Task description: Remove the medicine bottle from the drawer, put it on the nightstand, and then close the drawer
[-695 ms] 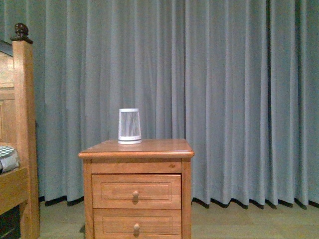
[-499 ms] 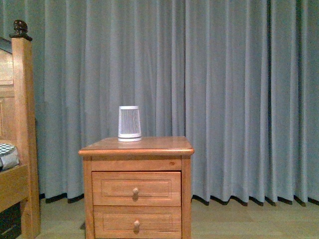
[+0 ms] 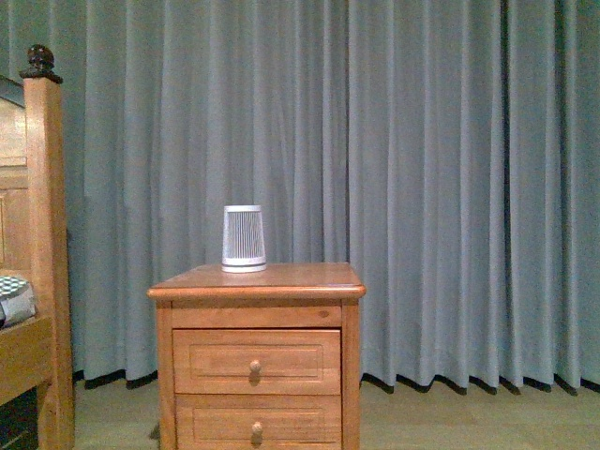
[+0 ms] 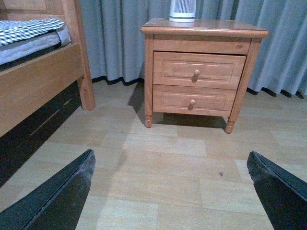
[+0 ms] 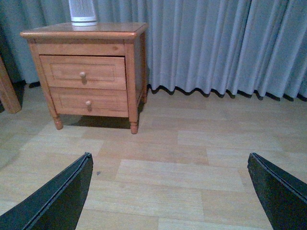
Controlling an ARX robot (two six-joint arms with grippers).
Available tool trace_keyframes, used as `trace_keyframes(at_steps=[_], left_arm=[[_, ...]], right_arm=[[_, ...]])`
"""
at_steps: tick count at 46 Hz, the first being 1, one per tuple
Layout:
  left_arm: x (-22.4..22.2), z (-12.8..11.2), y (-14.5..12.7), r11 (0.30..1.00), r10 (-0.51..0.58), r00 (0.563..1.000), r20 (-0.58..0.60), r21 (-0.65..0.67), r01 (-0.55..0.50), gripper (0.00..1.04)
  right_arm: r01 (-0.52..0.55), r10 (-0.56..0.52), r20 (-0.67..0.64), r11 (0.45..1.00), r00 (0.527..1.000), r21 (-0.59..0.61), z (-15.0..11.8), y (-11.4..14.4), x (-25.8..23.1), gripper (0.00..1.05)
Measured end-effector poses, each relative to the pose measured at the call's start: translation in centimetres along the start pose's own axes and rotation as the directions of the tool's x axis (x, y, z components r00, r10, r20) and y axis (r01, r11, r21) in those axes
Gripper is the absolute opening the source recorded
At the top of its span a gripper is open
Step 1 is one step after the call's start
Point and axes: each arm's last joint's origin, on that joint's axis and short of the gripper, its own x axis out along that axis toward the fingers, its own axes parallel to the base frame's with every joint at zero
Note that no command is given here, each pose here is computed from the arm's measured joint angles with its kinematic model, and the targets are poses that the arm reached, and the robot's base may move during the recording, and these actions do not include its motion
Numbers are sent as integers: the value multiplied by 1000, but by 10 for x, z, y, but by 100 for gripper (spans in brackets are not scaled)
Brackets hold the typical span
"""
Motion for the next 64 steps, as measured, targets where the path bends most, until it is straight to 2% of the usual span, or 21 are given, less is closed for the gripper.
trace_keyframes(at_steps=[64], left_arm=[[0,0,0,1000,0,1000,0,0,0,98]], right_arm=[[0,0,0,1000,1000,0,0,0,0,98]])
